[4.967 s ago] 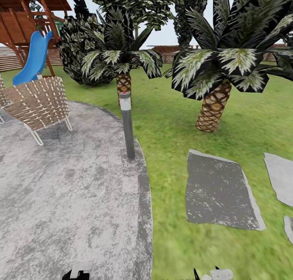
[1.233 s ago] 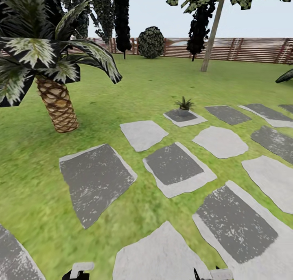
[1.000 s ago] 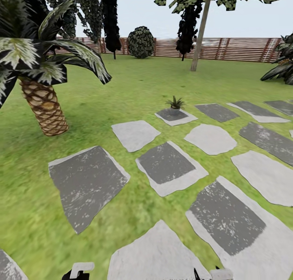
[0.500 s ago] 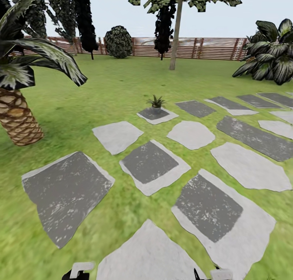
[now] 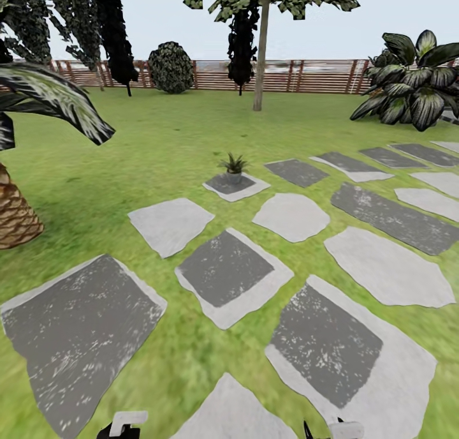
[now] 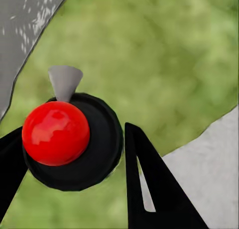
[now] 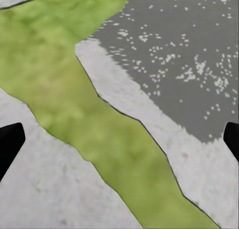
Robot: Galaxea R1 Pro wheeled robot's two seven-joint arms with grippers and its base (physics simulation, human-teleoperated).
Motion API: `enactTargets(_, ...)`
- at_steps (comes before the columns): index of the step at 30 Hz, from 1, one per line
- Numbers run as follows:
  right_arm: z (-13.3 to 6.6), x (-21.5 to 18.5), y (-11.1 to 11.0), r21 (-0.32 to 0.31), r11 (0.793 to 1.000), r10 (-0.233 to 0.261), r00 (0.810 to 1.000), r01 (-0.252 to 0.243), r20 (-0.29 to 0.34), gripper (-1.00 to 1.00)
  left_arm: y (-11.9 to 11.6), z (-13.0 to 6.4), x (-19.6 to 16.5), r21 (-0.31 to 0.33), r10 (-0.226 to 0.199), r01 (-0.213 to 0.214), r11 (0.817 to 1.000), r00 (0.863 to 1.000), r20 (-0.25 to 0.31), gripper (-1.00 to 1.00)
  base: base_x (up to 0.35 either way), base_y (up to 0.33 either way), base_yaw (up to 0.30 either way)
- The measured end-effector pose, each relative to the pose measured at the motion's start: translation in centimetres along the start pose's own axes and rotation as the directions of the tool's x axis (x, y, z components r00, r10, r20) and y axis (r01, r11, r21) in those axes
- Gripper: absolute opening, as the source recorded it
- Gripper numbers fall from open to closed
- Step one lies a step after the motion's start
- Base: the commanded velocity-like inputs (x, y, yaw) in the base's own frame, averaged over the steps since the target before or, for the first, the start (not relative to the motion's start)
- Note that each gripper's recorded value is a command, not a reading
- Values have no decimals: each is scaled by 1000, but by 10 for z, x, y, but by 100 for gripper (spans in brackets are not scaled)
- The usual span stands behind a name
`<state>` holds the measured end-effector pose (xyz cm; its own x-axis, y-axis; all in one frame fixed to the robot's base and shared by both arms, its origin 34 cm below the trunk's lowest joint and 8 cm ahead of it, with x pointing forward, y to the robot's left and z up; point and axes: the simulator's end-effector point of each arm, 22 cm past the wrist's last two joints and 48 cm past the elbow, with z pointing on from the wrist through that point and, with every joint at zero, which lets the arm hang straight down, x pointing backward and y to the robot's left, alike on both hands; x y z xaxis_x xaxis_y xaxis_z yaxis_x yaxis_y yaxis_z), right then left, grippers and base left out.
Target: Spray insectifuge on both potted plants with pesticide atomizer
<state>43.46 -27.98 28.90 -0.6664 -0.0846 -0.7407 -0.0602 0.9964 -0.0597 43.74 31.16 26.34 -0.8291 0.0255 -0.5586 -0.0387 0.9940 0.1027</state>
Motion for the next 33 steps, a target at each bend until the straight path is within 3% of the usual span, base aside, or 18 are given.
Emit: enactTargets(33, 0, 1, 0, 2, 1000, 2, 1000, -2, -1, 100, 0, 0, 0, 0, 0, 0, 1000, 1000, 0, -100, 338, 32, 0)
